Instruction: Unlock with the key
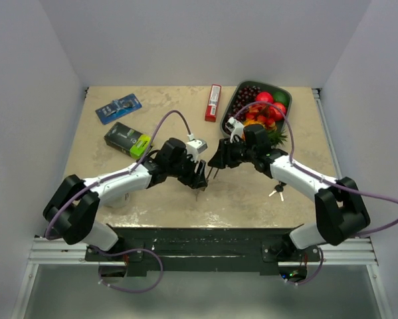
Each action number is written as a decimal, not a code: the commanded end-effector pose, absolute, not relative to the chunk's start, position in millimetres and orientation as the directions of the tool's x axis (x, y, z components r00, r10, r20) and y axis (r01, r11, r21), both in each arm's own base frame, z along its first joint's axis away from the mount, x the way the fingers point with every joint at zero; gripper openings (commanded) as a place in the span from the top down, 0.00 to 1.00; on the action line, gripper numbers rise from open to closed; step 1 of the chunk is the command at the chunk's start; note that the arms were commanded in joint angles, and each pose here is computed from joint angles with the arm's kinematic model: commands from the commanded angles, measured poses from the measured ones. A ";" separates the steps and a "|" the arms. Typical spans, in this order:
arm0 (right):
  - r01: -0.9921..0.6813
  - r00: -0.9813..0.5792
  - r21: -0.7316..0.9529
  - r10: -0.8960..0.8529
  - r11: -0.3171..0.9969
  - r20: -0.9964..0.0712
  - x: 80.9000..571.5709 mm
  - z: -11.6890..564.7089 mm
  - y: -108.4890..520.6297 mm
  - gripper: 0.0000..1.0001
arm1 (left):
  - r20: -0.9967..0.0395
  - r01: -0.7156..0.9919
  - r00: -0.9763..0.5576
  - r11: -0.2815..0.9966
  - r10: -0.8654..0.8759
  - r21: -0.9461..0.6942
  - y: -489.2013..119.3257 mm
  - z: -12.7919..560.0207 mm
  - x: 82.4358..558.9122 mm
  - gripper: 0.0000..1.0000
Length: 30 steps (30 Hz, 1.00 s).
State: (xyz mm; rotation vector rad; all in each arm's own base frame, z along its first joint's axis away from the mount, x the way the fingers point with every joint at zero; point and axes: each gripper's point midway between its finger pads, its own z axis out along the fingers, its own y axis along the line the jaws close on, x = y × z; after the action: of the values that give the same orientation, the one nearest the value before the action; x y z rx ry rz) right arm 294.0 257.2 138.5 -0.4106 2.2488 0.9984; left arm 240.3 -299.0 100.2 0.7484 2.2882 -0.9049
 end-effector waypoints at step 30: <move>-0.011 -0.429 0.356 0.317 0.935 -0.846 336.9 166.4 138.5 0.27 | -0.529 0.355 -0.812 0.928 0.244 -0.117 -293.8 16.7 316.9 1.00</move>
State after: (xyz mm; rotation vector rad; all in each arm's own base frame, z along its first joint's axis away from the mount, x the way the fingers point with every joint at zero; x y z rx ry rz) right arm 335.4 171.1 137.1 0.1383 2.1024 0.5046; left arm 311.5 -291.7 23.4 0.4070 2.5521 -0.3567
